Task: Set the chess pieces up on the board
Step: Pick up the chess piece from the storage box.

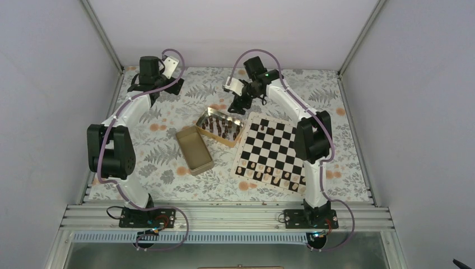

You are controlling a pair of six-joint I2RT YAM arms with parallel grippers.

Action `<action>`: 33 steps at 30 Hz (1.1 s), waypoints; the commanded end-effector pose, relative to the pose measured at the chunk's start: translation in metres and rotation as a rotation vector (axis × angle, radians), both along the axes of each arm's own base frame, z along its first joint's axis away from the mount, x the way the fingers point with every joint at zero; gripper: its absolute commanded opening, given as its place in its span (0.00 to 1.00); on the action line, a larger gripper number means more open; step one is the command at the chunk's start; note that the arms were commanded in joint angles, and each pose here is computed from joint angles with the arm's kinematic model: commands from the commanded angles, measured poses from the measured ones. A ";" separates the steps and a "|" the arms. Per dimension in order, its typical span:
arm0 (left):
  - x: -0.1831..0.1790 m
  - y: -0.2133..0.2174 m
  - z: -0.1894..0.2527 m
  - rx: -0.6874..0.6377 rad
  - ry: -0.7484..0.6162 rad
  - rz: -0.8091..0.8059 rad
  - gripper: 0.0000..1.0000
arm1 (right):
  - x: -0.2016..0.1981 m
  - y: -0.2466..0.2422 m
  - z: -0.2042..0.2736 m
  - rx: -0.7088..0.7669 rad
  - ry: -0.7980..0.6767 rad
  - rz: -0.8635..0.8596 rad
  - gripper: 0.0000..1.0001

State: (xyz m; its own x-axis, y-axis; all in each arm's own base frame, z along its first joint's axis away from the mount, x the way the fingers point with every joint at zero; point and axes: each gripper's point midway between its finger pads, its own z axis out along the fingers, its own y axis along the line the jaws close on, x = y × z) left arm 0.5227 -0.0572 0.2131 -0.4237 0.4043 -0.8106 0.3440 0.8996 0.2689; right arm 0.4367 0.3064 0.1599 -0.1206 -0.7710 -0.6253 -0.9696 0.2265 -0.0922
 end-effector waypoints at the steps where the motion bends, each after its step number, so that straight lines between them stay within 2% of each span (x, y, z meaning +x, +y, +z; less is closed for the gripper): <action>1: -0.005 -0.007 0.024 -0.021 -0.045 -0.031 1.00 | -0.009 -0.001 0.006 -0.042 -0.046 0.022 0.93; 11: -0.005 -0.007 0.029 -0.021 -0.057 -0.038 1.00 | -0.017 -0.001 -0.001 -0.064 -0.023 0.023 0.92; 16: -0.005 -0.007 0.024 -0.017 -0.051 -0.036 1.00 | -0.040 0.006 -0.016 -0.095 0.037 0.097 0.83; 18: -0.005 -0.006 0.023 -0.015 -0.049 -0.034 1.00 | -0.042 0.006 -0.024 -0.111 0.047 0.104 0.75; 20: -0.005 -0.005 0.021 -0.012 -0.047 -0.026 1.00 | -0.042 0.007 -0.030 -0.124 0.056 0.105 0.61; 22: -0.005 -0.004 0.021 -0.008 -0.047 -0.020 1.00 | -0.044 0.008 -0.035 -0.134 0.070 0.110 0.52; 28: -0.007 -0.002 0.021 0.000 -0.053 -0.016 1.00 | -0.048 0.012 -0.058 -0.173 0.110 0.111 0.40; 33: -0.007 -0.002 0.022 0.001 -0.055 -0.015 1.00 | -0.045 0.017 -0.074 -0.191 0.130 0.111 0.40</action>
